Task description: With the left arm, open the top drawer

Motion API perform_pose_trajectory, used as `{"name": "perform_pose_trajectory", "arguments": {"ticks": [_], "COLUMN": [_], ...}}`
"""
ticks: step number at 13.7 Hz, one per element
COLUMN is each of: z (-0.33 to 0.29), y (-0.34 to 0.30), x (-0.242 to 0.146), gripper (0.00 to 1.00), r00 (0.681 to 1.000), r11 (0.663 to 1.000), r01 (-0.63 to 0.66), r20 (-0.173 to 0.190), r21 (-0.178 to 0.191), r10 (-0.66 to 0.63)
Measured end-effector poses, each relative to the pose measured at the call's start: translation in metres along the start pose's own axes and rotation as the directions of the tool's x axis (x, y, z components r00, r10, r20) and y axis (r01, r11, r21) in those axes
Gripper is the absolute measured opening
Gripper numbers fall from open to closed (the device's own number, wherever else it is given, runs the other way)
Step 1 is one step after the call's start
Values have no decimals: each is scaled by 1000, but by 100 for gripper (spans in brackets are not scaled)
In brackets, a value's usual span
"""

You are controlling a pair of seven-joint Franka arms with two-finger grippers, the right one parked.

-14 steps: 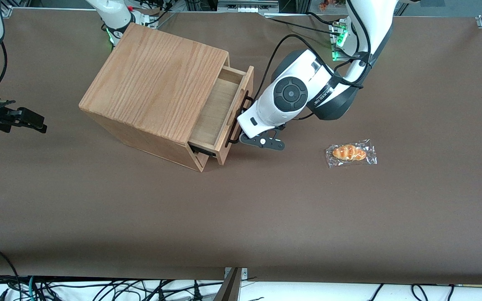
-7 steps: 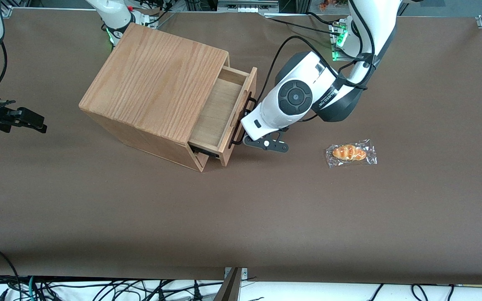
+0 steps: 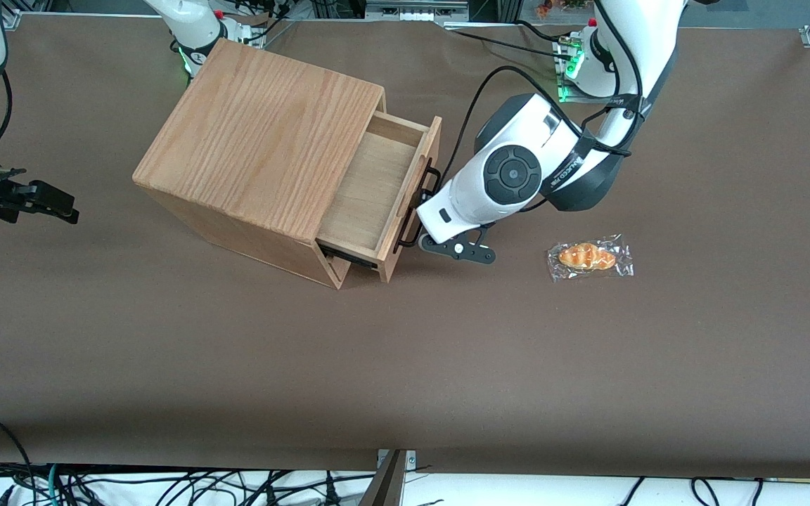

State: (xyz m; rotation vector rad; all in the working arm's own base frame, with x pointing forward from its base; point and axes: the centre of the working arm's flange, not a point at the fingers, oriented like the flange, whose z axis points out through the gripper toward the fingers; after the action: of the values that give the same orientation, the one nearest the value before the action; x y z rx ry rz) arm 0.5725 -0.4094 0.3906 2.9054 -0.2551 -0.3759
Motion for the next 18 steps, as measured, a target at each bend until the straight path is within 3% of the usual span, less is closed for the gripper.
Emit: {"name": "perform_pose_trajectory", "arguments": {"ticks": [11, 18], "z": [-1, 0], "y": [-2, 0], "x": [1, 1], "gripper": [100, 100], "r00": [1000, 999], "r11": [1000, 999], "r01": [-9, 51], "r20": [2, -1], "r21": [-8, -10], "r10": [9, -51]}}
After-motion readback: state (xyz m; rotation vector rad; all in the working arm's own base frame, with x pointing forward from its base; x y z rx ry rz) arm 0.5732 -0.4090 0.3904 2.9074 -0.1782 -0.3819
